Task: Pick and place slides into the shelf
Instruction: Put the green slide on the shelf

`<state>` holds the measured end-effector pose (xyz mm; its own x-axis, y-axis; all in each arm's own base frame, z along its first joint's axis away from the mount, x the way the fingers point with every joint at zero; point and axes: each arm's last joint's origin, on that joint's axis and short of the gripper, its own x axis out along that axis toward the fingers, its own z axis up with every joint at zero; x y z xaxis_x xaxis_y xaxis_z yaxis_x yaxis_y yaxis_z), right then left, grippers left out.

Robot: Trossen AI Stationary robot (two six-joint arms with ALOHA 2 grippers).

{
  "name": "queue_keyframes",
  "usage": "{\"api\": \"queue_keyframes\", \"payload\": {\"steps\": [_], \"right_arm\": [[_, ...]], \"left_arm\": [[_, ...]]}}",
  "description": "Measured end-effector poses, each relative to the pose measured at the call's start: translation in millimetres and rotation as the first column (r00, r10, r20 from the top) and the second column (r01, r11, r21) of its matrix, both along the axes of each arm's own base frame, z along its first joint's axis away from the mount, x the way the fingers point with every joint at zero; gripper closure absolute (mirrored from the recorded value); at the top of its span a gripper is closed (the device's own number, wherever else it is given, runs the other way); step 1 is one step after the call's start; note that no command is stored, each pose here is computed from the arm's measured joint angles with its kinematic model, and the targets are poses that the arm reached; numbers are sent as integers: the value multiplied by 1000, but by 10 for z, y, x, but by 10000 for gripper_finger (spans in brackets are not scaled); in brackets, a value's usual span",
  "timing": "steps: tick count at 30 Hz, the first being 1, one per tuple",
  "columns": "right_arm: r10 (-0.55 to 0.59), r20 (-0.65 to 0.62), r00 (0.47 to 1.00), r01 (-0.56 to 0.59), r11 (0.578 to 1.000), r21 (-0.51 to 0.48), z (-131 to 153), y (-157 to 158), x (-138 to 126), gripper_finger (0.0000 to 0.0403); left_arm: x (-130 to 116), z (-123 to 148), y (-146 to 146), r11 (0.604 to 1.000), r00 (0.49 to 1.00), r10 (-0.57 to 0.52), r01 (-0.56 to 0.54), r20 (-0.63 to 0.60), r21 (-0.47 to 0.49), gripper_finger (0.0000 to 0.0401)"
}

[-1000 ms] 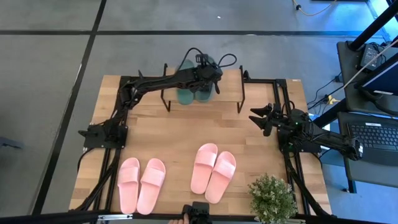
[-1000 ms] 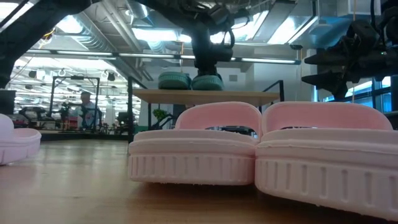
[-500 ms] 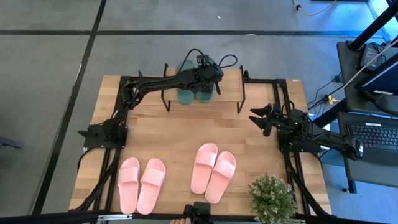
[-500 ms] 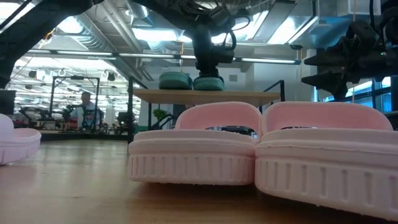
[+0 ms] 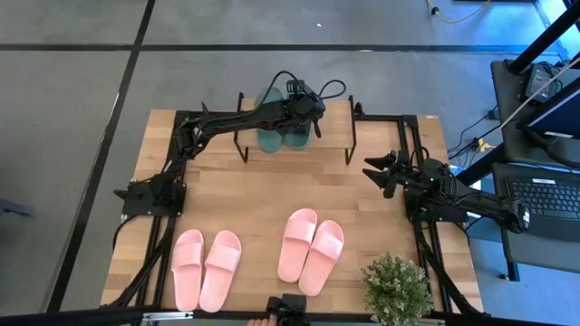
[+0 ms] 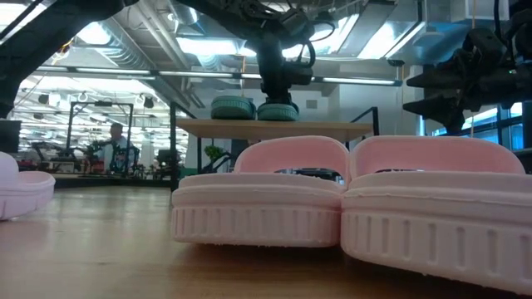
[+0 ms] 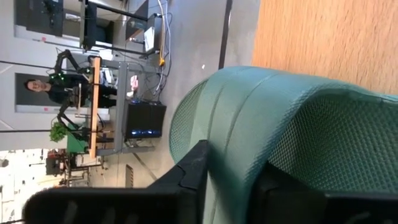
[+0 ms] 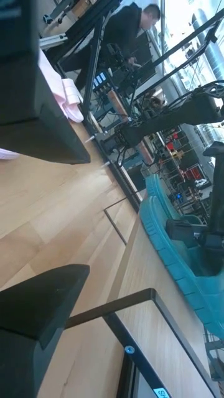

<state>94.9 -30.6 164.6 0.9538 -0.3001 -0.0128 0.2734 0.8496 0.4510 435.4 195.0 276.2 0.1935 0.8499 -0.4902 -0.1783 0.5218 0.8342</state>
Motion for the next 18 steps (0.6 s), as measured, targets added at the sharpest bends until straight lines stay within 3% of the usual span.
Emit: {"api": "queue_keyframes", "payload": {"steps": [8, 18], "right_arm": [[0, 0, 1000, 0, 1000, 0, 0, 0, 0, 126], [0, 0, 1000, 0, 1000, -1, 0, 0, 0, 126]], "left_arm": [[-5, 5, -2, 999, 1000, 26, -26, -14, 29, 284], [-4, 4, -12, 999, 999, 27, -26, -22, 33, 275]]}}
